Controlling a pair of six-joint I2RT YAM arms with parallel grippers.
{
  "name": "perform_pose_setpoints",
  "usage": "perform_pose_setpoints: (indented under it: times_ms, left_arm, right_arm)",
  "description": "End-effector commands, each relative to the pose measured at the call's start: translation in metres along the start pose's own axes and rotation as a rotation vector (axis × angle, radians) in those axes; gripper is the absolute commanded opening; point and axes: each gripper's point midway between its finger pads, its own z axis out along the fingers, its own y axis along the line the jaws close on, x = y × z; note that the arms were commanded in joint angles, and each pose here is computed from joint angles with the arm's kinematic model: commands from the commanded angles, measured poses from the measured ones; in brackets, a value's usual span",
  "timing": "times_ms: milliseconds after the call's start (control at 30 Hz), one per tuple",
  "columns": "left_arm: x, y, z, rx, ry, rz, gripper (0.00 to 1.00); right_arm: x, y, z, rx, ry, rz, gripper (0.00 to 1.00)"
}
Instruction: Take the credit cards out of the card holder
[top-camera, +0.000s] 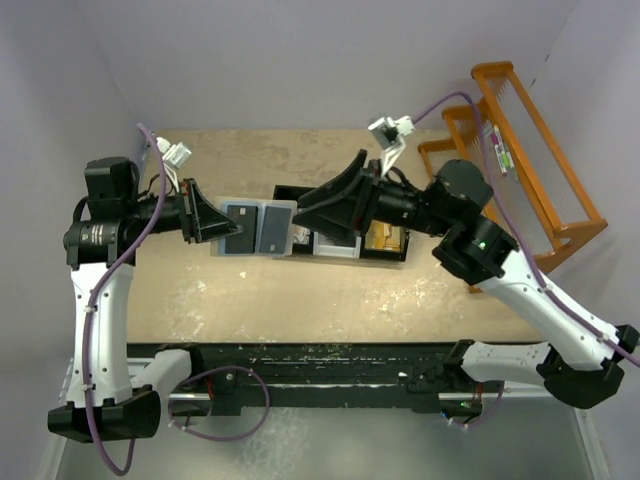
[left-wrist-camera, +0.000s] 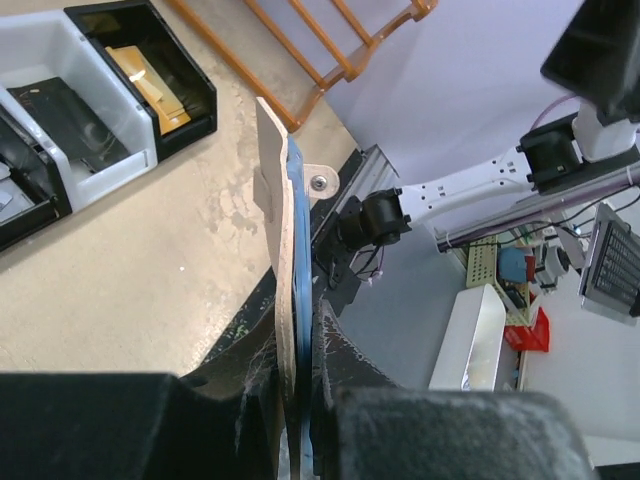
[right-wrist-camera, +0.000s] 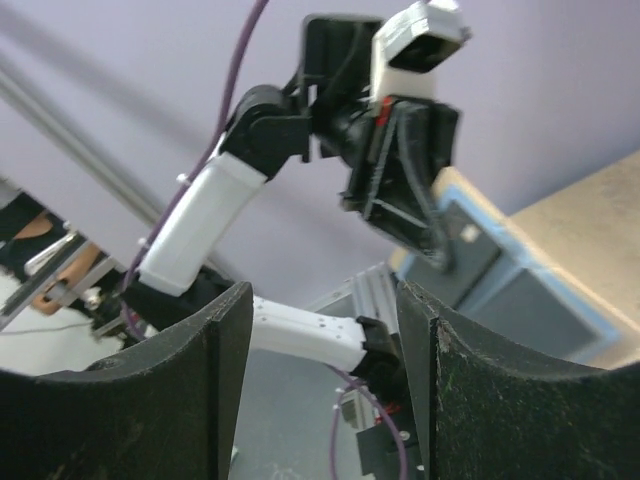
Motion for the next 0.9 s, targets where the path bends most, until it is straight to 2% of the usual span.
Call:
perform_pose_setpoints:
  times_ms: [0, 200, 267, 500, 867]
  left_arm:
    - [-0.009, -0.008, -0.002, 0.007, -0.033, 0.041, 0.0]
    - [-0.005, -0.026, -0.004, 0.089, -0.02, 0.051, 0.0]
    - [-0.004, -0.034, -0.006, 0.132, -0.012, 0.054, 0.0]
    - [0.001, -0.054, -0.011, 0.239, 0.014, 0.063, 0.0]
    - [0.009, -0.073, -0.017, 0.299, 0.035, 0.057, 0.0]
  right_arm:
    - [0.037, -0.002, 0.035, -0.052, 0.069, 0.079, 0.61]
    - [0.063, -0.011, 0.05, -0.076, 0.112, 0.125, 0.55]
    - [0.077, -0.011, 0.048, -0.092, 0.162, 0.153, 0.52]
    - [0.087, -0.02, 0.049, -0.078, 0.174, 0.183, 0.44]
    - [0.079, -0.019, 0.057, -0.109, 0.141, 0.198, 0.35]
